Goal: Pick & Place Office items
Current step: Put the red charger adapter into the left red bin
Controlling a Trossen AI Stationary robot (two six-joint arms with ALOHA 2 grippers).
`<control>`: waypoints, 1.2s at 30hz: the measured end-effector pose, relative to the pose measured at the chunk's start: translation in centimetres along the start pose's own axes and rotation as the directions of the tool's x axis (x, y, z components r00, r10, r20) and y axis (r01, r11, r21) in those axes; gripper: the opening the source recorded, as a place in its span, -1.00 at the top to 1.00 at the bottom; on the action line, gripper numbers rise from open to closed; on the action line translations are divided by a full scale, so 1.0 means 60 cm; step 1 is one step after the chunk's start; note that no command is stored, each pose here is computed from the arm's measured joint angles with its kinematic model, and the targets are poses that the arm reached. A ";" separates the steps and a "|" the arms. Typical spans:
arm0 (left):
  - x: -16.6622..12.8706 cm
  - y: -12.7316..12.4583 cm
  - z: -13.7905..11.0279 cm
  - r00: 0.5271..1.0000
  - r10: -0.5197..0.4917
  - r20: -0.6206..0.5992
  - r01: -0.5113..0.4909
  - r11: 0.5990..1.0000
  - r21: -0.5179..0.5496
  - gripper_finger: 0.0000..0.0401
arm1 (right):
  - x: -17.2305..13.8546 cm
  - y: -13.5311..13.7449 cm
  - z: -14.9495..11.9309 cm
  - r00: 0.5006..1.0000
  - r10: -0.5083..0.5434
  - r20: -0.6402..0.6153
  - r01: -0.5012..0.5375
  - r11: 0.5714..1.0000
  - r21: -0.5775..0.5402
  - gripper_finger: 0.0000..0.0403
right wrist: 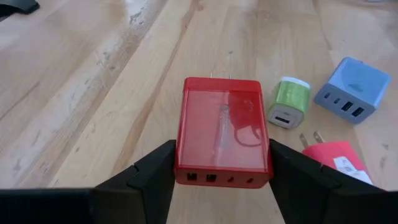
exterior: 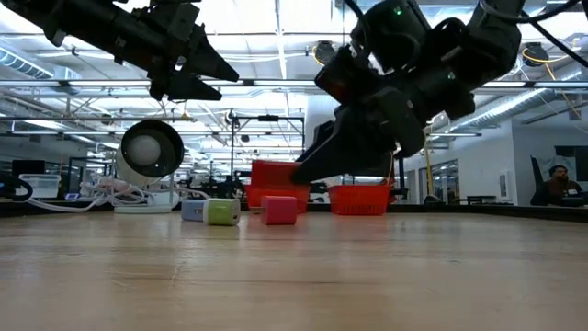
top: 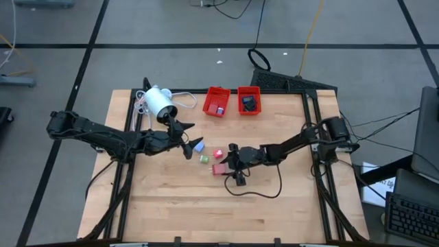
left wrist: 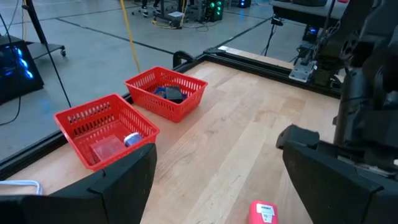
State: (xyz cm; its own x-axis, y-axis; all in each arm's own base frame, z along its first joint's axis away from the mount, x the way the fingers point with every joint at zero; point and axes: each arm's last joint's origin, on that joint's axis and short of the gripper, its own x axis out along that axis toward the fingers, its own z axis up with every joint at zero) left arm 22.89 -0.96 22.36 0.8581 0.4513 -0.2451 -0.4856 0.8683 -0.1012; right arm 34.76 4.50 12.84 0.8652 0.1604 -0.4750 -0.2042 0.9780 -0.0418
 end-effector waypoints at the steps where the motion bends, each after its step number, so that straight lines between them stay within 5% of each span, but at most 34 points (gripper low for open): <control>1: 0.000 0.000 0.000 1.000 0.000 0.000 0.000 1.000 0.000 -0.74 | -0.003 0.000 0.003 1.000 -0.002 -0.005 0.002 1.000 0.000 -0.07; 27: 0.000 0.000 0.000 1.000 0.000 0.000 0.000 1.000 -0.009 -0.74 | -0.067 -0.007 0.034 0.975 -0.174 -0.135 0.171 0.985 -0.037 -0.07; 36: 0.003 0.000 0.000 0.992 -0.119 -0.036 0.110 0.975 -0.191 -0.74 | -0.073 -0.010 0.043 0.965 -0.240 -0.108 0.227 0.967 -0.116 -0.07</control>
State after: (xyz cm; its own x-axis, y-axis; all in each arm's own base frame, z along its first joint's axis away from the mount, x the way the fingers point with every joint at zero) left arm 23.06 -0.86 22.30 0.9032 0.3370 -0.2657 -0.4110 0.8575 -0.3095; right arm 32.27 3.52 17.20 0.8345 -0.0940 -0.5429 -0.0541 0.9666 -0.2504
